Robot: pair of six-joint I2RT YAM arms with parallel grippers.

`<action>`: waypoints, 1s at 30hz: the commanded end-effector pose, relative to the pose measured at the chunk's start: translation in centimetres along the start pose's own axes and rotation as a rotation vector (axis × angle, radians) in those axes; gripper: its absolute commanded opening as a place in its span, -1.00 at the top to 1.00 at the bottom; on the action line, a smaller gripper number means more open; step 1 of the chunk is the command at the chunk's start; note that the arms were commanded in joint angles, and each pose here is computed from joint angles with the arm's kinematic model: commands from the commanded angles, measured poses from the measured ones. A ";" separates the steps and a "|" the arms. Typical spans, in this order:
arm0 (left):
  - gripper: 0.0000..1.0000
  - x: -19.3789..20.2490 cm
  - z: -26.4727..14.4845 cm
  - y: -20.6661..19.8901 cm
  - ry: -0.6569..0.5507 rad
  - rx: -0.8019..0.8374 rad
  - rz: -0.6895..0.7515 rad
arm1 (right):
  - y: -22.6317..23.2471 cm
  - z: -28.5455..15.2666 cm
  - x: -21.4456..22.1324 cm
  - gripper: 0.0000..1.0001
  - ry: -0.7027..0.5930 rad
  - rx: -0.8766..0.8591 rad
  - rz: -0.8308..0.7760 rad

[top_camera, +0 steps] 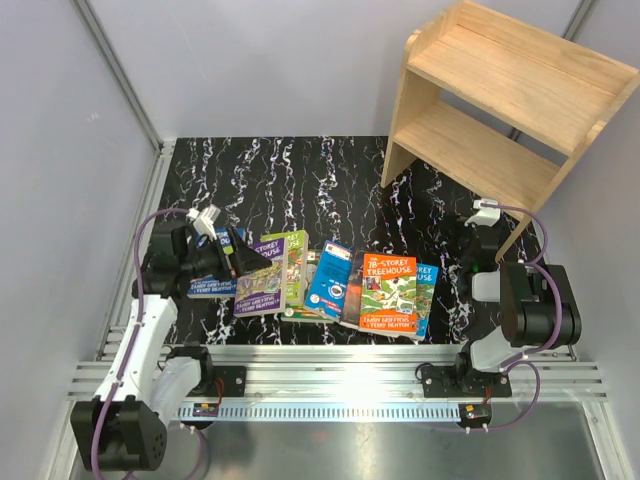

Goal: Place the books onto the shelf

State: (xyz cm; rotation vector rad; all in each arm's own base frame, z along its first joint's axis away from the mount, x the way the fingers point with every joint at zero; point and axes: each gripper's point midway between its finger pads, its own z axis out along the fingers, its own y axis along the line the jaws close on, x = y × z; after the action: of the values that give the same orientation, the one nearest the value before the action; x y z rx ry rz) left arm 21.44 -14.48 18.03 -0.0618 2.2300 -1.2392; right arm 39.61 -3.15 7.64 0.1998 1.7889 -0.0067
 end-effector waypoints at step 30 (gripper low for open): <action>-0.97 -2.3 -2.6 4.2 -0.092 -0.390 0.021 | 9.8 -6.2 -3.0 -1.00 0.648 -0.161 0.720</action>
State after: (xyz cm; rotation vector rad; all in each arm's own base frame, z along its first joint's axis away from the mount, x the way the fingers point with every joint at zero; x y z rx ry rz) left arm 22.11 -9.34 15.71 -0.2602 2.3941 -0.7601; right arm 39.15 1.26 16.92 0.6897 2.0184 0.4456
